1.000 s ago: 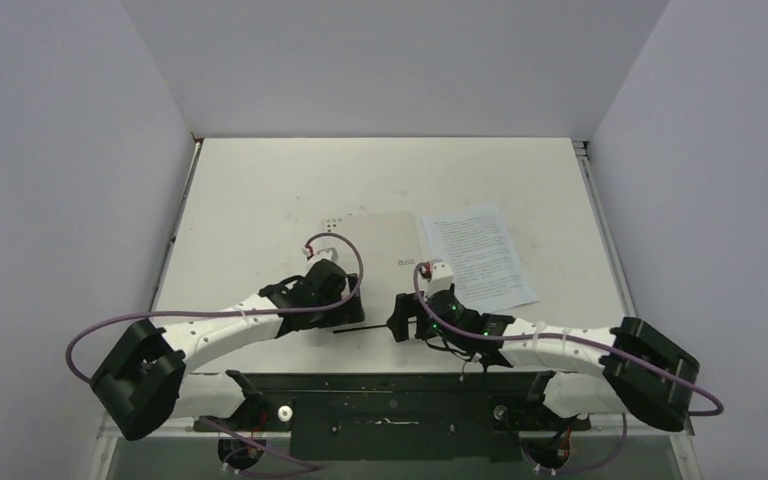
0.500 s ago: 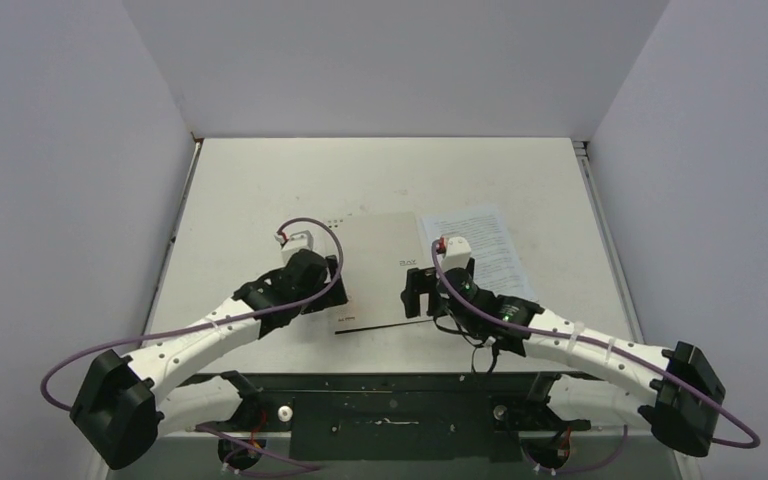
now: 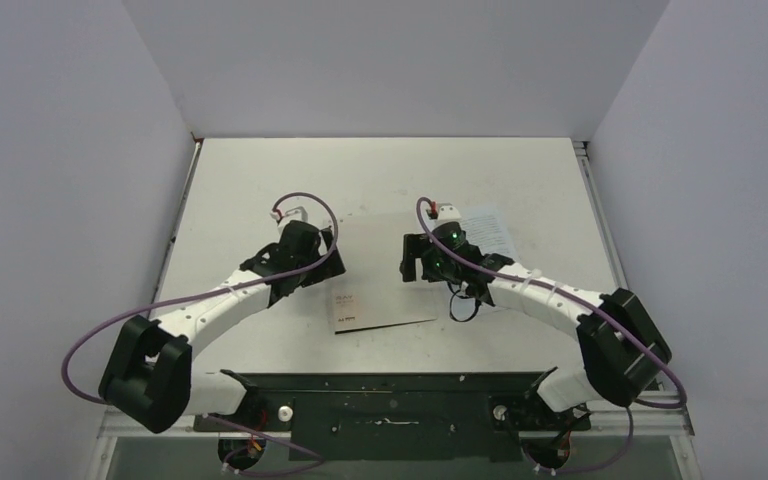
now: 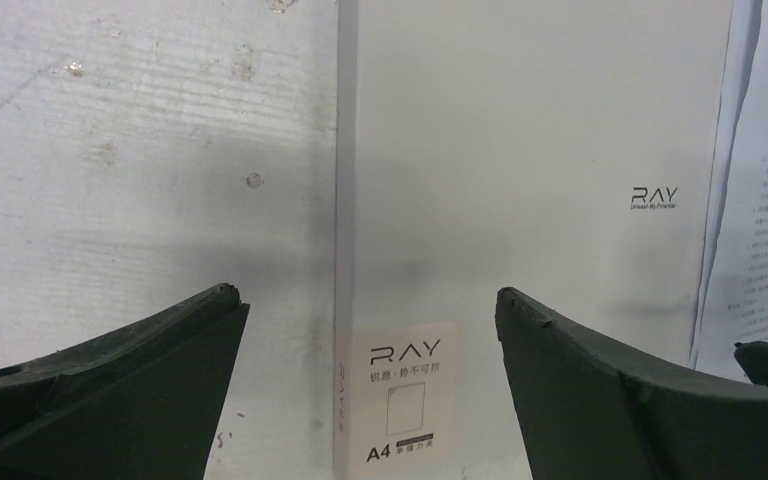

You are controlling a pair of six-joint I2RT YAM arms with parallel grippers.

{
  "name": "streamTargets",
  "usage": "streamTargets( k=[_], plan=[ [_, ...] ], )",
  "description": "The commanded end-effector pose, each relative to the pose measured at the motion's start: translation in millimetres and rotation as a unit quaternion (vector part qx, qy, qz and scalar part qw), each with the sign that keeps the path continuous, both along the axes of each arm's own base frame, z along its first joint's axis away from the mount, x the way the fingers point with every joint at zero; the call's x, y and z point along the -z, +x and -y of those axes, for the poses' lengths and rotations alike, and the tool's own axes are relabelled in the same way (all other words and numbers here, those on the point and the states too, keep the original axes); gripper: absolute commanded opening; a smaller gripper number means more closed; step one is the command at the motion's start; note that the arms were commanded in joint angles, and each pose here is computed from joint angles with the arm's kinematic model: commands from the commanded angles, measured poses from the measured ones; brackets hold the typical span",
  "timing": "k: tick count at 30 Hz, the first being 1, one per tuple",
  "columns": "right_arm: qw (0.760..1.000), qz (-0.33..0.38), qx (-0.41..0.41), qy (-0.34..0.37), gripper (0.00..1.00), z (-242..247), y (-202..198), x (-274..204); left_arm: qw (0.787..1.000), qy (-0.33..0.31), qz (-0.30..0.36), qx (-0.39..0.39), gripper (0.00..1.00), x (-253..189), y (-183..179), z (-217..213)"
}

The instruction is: Put the files into the folder

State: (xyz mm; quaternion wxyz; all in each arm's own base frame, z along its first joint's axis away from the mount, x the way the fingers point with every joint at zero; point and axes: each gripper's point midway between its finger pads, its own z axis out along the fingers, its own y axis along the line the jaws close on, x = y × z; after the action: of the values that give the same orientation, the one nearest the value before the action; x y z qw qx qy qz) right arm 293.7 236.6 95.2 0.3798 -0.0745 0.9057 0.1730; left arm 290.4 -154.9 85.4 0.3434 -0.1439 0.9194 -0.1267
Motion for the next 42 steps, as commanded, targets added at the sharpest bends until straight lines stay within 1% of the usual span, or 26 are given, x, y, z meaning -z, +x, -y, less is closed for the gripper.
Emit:
streamTargets(
  k=[1,4,12,22,27,36,39,42],
  plan=[
    [0.998,0.01,-0.015,0.053,0.92,-19,28,-10,0.999,-0.022,0.034,0.004,0.96,-14,31,13],
    [0.999,-0.007,-0.013,0.052,0.92,-19,36,3,0.999,-0.025,0.026,0.003,0.96,-6,37,14],
    [0.997,-0.017,-0.001,0.077,0.92,-25,56,16,1.0,-0.029,0.011,0.007,0.96,5,45,20],
    [0.995,-0.047,0.019,0.09,0.91,-21,68,42,0.999,-0.036,-0.001,0.015,0.96,14,46,26],
    [0.995,-0.054,0.045,0.076,0.91,-2,73,55,0.999,-0.04,-0.006,0.022,0.96,17,46,31],
    [0.991,-0.049,0.121,0.014,0.9,56,80,71,0.998,-0.046,-0.024,0.04,0.96,28,46,42],
    [0.99,-0.045,0.134,0.011,0.9,68,83,70,0.997,-0.047,-0.029,0.047,0.96,31,45,46],
    [0.991,-0.039,0.124,0.029,0.9,64,84,64,0.997,-0.047,-0.035,0.054,0.96,36,42,51]
  ],
)
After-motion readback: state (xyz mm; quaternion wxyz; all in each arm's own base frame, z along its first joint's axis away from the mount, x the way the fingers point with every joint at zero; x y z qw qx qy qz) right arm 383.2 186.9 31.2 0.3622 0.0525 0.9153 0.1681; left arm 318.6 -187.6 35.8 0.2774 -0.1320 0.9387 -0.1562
